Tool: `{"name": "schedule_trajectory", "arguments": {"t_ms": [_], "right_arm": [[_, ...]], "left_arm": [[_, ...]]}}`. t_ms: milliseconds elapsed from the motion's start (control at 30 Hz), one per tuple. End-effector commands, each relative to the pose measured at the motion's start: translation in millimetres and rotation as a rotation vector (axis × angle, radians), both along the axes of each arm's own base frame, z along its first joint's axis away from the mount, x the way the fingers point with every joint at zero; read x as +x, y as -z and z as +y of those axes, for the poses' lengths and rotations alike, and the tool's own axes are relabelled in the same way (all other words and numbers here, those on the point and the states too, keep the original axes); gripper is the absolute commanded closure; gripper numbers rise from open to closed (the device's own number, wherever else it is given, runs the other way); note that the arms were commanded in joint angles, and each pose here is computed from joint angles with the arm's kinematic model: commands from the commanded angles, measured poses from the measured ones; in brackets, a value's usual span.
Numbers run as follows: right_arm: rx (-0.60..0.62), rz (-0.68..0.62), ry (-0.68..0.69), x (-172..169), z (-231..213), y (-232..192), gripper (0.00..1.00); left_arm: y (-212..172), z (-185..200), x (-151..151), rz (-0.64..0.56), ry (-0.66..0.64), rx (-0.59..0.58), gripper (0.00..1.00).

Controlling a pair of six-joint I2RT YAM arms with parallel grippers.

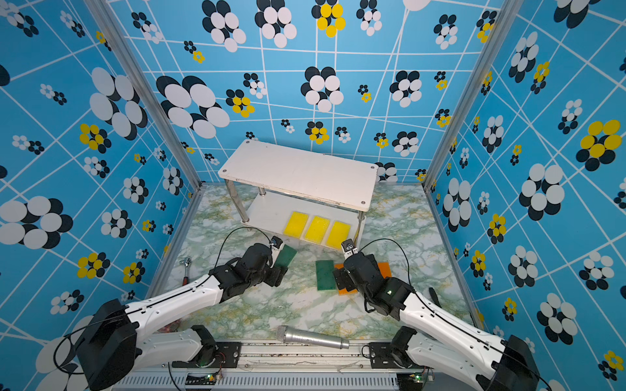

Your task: Place and organize the cleaning sponges onto the shelf

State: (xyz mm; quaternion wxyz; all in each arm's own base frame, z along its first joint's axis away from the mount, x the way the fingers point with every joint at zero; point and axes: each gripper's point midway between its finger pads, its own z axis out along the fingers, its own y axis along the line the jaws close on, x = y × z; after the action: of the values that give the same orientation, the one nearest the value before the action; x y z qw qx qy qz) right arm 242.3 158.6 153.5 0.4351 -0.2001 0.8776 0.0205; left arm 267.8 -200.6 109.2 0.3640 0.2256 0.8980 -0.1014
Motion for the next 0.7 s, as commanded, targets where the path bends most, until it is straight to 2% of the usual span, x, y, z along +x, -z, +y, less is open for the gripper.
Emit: {"name": "schedule_trajectory", "arguments": {"t_ms": [0, 233, 467, 667], "right_arm": [[0.012, -0.004, 0.001, 0, -1, 1, 0.01], [0.011, -0.006, -0.005, 1, 1, 1, 0.01], [0.013, -0.011, -0.006, 3, 2, 0, 0.01], [0.026, -0.018, 0.005, -1, -3, -1, 0.01]], "left_arm": [[-13, 23, 4, -0.005, -0.078, 0.008, 0.25], [-41, 46, 25, -0.082, -0.149, -0.025, 0.23], [-67, 60, 66, -0.172, -0.224, -0.056, 0.23], [-53, 54, 76, -0.121, -0.211, -0.038, 0.26]]}}
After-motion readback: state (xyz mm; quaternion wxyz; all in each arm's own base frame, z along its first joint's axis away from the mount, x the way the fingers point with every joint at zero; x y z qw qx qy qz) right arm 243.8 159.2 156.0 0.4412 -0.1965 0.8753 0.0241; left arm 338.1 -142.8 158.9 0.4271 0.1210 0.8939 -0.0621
